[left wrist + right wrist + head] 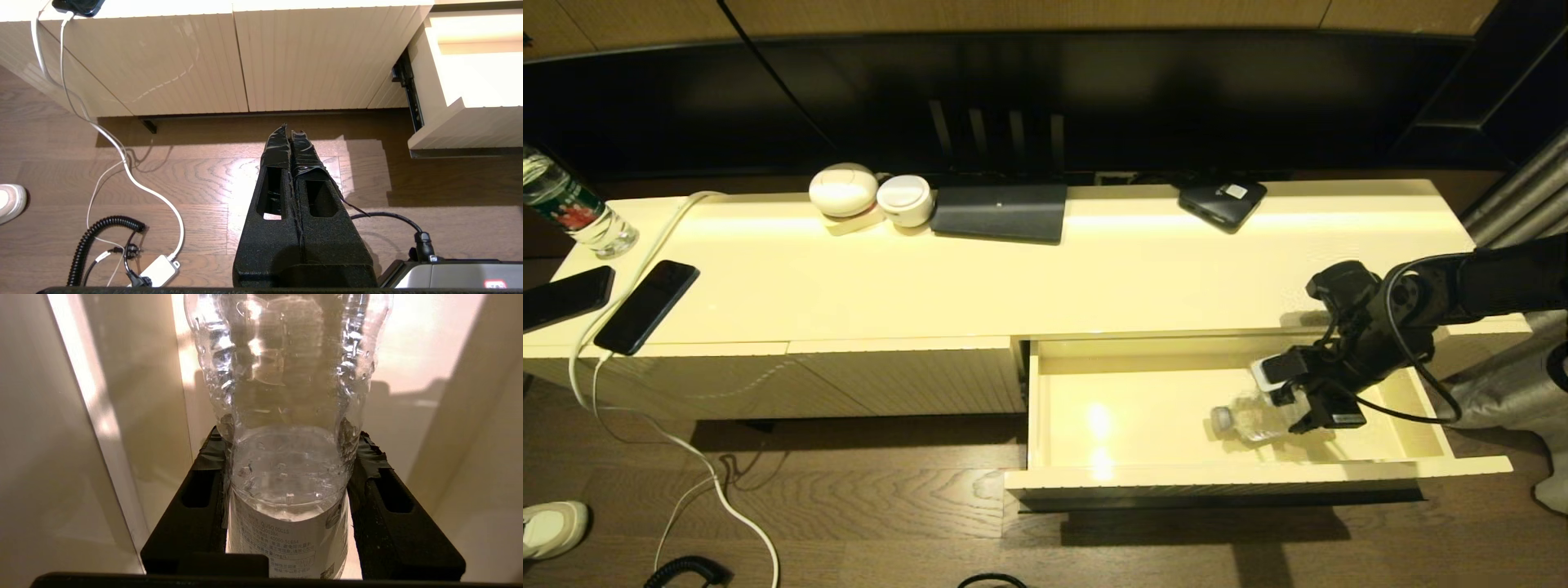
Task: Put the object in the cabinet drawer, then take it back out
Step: Take the mineral water out of the drawer and put it on the table
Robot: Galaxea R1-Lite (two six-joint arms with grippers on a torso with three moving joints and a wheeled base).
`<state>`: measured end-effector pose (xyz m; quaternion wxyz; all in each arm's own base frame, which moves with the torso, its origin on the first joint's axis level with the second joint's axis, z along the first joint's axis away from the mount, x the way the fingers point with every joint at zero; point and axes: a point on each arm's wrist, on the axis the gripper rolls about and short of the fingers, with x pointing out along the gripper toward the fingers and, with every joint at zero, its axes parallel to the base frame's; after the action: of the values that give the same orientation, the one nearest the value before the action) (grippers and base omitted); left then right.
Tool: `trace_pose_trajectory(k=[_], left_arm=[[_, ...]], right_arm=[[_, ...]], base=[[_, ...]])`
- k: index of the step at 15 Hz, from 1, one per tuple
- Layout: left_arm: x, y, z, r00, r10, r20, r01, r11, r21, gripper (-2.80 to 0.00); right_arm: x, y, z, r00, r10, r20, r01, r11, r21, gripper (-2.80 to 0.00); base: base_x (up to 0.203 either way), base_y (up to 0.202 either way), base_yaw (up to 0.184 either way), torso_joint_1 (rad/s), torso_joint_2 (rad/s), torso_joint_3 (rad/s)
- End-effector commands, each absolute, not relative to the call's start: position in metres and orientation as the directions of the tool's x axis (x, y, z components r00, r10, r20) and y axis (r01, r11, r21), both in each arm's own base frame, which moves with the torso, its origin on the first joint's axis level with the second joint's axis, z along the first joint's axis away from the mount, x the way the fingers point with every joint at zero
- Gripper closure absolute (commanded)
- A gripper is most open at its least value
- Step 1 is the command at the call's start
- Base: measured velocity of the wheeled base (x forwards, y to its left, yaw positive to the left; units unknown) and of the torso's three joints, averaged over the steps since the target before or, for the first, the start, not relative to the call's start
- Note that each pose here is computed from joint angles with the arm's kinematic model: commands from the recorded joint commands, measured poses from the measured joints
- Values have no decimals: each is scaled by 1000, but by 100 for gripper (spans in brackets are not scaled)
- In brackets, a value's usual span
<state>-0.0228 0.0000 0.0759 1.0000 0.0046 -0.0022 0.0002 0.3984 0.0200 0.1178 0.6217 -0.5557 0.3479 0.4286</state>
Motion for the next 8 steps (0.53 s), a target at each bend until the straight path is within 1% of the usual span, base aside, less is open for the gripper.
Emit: trace_pose_trajectory(k=[1,4,6,8], left_arm=[[-23,0,76,1000,2,3,-2,1000,9,0],[-23,0,76,1000,2,3,-2,1000,9,0],[-23,0,75,1000,2,2,-2,1000,9,0],[-23,0,75,1000,2,2,-2,1000,9,0]], right_arm=[[392,20,141,445,153,-882,-894,21,-447,0],[374,20,169,496,155,-854,-868,47,-495,0],[360,19,181,510,157,-846,-859,51,-509,0],[345,18,203,554,163,-816,-832,71,-551,0]], base=[[0,0,0,0,0,0],[0,0,0,0,0,0],[0,0,0,0,0,0],[0,0,0,0,0,0]])
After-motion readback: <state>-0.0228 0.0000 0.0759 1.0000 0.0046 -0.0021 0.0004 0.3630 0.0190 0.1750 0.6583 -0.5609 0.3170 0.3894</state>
